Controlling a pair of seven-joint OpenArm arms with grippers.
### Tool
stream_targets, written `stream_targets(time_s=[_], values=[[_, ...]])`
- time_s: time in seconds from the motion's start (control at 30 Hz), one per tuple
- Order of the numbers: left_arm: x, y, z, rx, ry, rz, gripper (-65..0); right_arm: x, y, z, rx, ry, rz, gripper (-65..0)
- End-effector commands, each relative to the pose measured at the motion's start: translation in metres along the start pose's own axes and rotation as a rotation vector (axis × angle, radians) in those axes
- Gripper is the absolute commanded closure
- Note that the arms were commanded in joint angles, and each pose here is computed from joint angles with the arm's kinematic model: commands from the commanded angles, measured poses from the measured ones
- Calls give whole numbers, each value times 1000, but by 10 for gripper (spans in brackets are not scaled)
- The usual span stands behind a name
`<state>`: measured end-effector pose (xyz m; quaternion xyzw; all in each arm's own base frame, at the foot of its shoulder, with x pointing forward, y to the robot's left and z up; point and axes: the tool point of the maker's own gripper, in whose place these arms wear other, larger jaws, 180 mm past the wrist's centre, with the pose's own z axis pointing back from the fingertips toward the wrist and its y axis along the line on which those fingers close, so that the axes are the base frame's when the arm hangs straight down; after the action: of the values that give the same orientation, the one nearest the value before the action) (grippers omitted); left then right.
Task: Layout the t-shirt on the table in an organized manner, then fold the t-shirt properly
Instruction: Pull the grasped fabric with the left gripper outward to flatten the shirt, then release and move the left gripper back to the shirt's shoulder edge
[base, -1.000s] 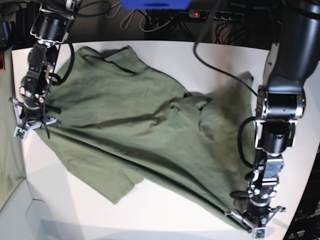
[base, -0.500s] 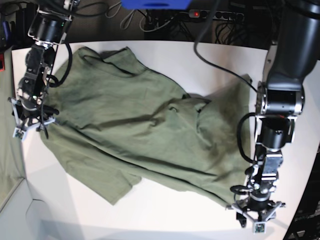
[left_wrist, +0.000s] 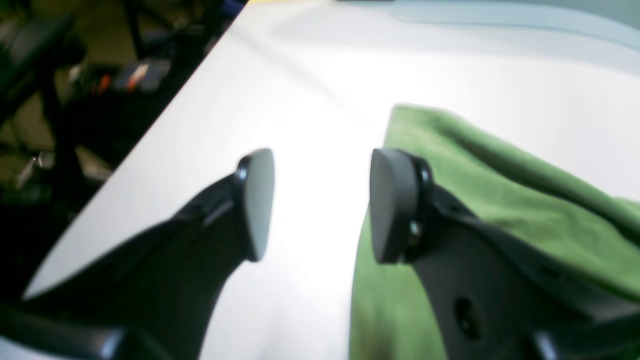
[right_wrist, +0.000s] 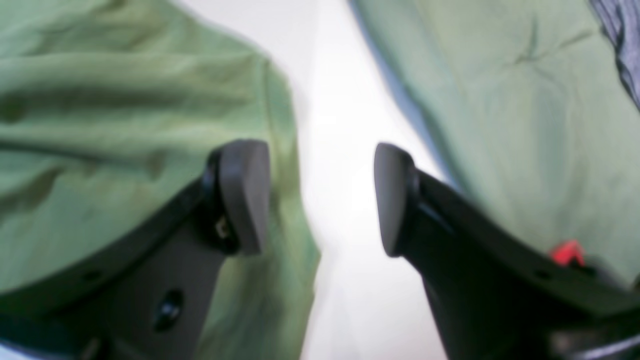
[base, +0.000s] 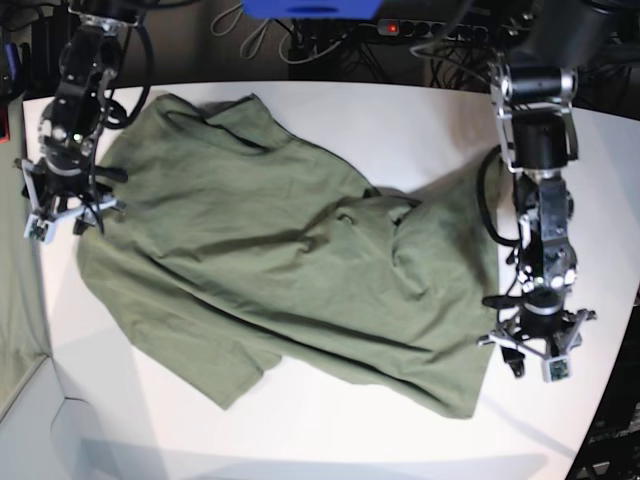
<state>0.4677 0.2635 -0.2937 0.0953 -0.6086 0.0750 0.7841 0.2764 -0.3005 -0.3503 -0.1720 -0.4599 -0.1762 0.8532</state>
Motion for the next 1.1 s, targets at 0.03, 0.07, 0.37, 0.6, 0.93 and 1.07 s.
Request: stream_targets(time_s=[0.03, 0.07, 0.37, 0.6, 0.93, 1.07], values=[[17, 4, 18, 10, -59, 17, -299, 15, -2, 14, -1, -68, -2, -336], [10, 5, 27, 11, -42, 18, -299, 10, 0, 20, 4, -59, -5, -336], [-73, -16, 124, -29, 188, 25, -298, -64, 21, 56, 85, 110, 0, -336], [-122, -23, 185, -37, 395, 46, -297, -93, 38, 72, 141, 181, 20, -336], [-129, -6, 220, -26, 446, -14, -298, -98, 43, 76, 158, 194, 28, -336], [-132, -4, 218, -22, 448, -17, -298, -98, 43, 76, 157, 192, 27, -336]])
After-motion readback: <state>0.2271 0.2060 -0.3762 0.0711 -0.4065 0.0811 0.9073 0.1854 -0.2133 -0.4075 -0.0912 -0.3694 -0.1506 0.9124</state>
